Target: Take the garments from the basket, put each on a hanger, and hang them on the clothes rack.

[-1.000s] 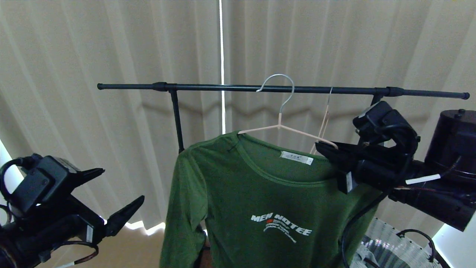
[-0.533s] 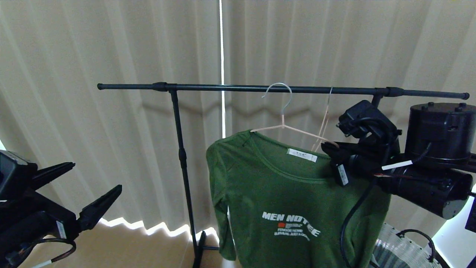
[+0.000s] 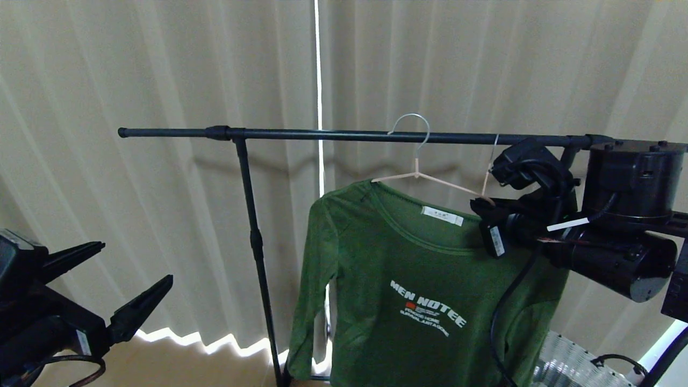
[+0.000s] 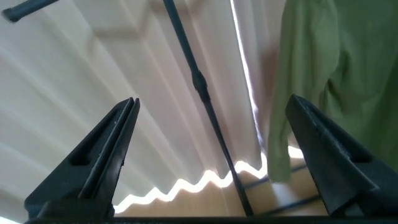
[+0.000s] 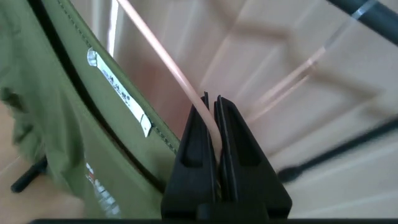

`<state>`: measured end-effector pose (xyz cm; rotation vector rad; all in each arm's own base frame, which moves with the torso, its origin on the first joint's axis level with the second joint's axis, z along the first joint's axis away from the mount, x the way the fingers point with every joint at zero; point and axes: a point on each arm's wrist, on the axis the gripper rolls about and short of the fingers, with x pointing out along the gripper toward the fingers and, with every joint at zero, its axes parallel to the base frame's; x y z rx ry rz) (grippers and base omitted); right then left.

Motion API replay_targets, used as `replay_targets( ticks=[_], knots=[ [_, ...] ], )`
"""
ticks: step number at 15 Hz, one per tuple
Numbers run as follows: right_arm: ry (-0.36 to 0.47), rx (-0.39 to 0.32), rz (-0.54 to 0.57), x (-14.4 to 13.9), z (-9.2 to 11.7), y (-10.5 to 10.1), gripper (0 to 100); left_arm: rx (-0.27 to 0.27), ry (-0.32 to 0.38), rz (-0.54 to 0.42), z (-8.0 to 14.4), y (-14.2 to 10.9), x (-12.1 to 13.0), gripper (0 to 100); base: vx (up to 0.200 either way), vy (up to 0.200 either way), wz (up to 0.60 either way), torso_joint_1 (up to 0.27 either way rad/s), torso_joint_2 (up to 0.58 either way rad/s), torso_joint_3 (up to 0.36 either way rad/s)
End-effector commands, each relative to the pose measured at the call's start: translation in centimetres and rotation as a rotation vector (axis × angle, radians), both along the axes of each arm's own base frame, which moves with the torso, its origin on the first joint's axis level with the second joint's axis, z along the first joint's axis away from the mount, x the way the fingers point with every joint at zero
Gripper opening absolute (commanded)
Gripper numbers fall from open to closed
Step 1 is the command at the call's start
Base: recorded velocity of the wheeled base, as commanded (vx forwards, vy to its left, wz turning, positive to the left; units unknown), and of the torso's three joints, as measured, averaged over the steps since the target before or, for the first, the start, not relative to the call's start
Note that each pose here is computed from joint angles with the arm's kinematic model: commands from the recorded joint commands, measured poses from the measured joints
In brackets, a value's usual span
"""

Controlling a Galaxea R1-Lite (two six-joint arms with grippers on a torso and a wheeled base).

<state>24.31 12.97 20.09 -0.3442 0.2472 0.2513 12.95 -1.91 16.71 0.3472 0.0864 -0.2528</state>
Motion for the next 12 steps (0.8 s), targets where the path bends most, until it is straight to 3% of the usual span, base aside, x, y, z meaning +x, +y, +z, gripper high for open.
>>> replay_targets(
  ticks=[1, 4, 7, 9, 12],
  knots=[
    [0.004, 0.001, -0.002, 0.1, -0.1, 0.0, 0, -0.001, -0.01, 0.0, 0.1, 0.0, -0.2, 100, 0.2, 0.0, 0.0, -0.002, 0.0, 0.002],
    [0.018, 0.007, -0.007, 0.3, -0.5, 0.1, 0, 0.001, -0.017, -0.002, -0.1, 0.1, -0.8, 100, 0.2, 0.0, 0.0, -0.001, 0.0, 0.002],
    [0.024, -0.004, -0.033, 0.6, -0.8, 0.2, 0, 0.003, -0.017, 0.002, -0.8, 0.3, -2.0, 100, 0.0, 0.0, 0.0, 0.0, 0.0, 0.0],
    [0.027, -0.027, -0.085, 0.9, -1.2, 0.3, 0, -0.002, -0.055, 0.004, -1.1, 0.5, -3.6, 100, 0.0, 0.0, 0.0, 0.0, 0.0, 0.0],
    [0.012, -0.042, -0.144, 2.0, -0.8, 0.7, 0, 0.002, -0.026, 0.007, -1.6, 0.5, -3.9, 100, 0.0, 0.0, 0.0, 0.0, 0.0, 0.0]
  ],
)
